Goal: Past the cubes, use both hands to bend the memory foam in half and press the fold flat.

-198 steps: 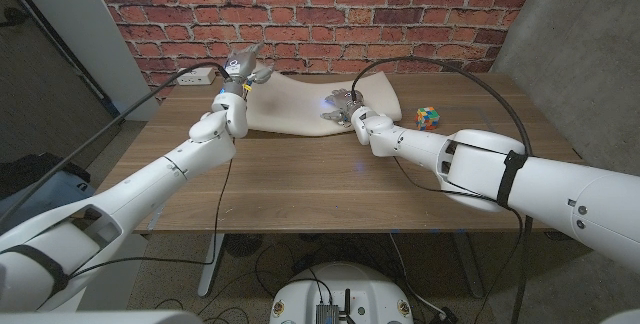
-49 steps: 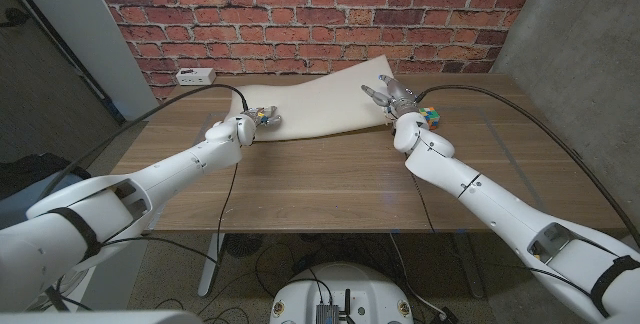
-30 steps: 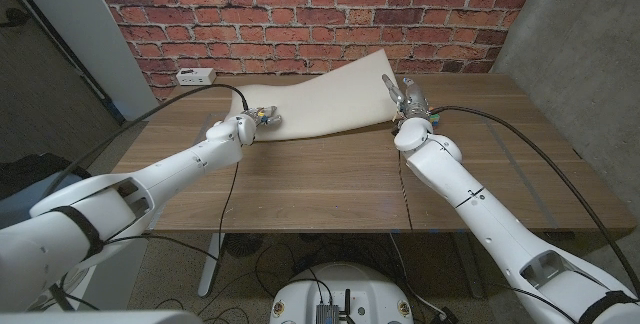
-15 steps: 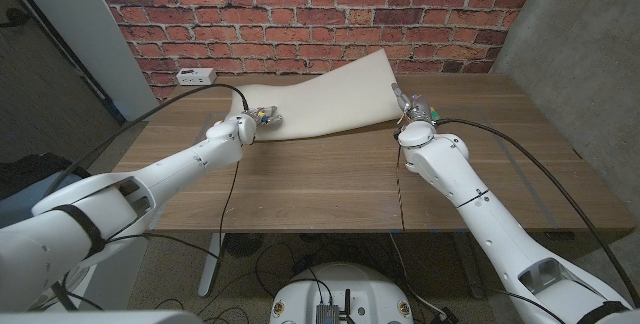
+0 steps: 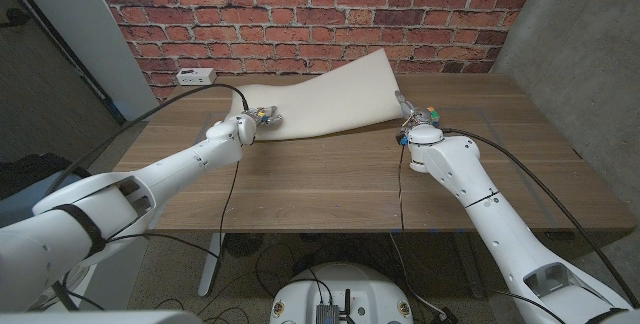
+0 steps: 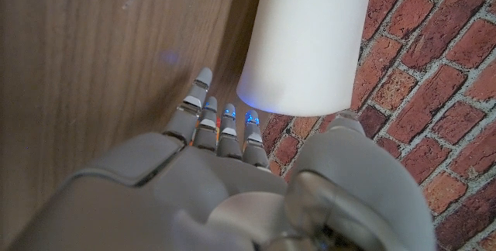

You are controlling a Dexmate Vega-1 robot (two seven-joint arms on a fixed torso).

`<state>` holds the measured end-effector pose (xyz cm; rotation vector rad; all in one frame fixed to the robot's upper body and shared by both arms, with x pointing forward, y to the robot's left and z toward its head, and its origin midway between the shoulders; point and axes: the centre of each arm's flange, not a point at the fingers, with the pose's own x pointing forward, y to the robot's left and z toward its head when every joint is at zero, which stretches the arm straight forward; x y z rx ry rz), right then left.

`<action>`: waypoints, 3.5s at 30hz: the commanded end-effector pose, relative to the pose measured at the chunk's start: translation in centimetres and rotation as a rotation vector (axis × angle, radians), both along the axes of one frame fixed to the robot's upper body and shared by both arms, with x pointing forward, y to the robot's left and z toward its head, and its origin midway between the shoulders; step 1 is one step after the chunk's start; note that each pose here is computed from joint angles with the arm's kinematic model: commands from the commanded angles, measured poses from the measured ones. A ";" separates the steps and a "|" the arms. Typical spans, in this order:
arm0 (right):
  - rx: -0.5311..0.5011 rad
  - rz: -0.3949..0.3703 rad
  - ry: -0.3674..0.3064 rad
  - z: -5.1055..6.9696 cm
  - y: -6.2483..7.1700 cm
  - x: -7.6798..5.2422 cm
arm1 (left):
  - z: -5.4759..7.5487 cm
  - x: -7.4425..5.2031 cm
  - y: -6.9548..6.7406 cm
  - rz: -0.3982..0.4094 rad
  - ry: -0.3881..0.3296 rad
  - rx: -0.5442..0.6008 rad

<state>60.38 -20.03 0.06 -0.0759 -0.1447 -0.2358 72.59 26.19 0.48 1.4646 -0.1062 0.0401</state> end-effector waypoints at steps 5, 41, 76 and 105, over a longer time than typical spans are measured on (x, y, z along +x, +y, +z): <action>0.224 0.235 0.059 -0.8 0.0 1.4 | 0.2 0.0 0.1 -0.009 -0.007 -0.002; 0.420 0.327 0.042 -2.6 -2.2 -0.4 | 0.4 -0.5 -0.6 -0.016 -0.021 0.008; 0.339 0.429 0.082 -0.5 2.4 7.0 | 0.2 -0.1 0.5 -0.004 -0.012 -0.019; 0.457 0.228 -0.224 0.8 7.0 8.1 | 0.2 0.4 0.4 -0.016 -0.001 -0.023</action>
